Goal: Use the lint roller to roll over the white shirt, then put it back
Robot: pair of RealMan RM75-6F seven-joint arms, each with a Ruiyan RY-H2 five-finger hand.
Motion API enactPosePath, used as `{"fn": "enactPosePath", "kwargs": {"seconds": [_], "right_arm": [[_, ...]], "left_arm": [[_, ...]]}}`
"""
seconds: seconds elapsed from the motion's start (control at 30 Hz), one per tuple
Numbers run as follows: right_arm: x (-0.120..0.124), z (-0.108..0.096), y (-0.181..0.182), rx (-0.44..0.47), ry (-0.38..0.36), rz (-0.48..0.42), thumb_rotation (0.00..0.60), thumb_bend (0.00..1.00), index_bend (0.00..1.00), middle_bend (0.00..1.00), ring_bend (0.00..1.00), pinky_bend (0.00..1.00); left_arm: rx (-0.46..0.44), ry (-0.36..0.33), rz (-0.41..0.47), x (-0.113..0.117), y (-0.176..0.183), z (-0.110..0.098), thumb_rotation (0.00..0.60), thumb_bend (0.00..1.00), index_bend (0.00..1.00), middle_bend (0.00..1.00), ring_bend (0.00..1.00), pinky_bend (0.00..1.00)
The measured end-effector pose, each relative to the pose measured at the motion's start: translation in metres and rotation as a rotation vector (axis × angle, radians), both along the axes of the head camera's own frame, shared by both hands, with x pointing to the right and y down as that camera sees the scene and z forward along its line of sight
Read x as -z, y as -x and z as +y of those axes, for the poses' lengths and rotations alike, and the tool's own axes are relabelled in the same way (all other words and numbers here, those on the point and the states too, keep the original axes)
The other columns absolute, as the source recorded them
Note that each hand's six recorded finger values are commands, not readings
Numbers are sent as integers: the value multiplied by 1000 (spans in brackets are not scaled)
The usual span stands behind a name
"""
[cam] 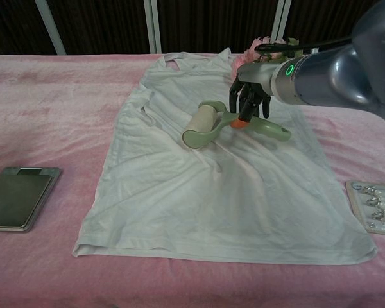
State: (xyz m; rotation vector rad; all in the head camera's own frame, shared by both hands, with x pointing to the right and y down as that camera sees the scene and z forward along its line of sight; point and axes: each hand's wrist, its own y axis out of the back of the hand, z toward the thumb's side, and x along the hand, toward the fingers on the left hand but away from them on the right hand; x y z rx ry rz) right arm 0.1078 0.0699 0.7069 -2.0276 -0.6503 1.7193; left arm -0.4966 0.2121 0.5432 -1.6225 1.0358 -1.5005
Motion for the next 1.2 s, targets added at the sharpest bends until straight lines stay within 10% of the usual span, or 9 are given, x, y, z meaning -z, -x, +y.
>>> {"fn": "enactPosePath", "kwargs": {"seconds": [1.2], "right_arm": [[7, 24, -73, -15, 34, 96, 600, 639, 754, 644, 624, 517]], "left_arm": [[1, 2, -5, 0, 0, 1, 600, 368, 140, 79, 32, 158]]}}
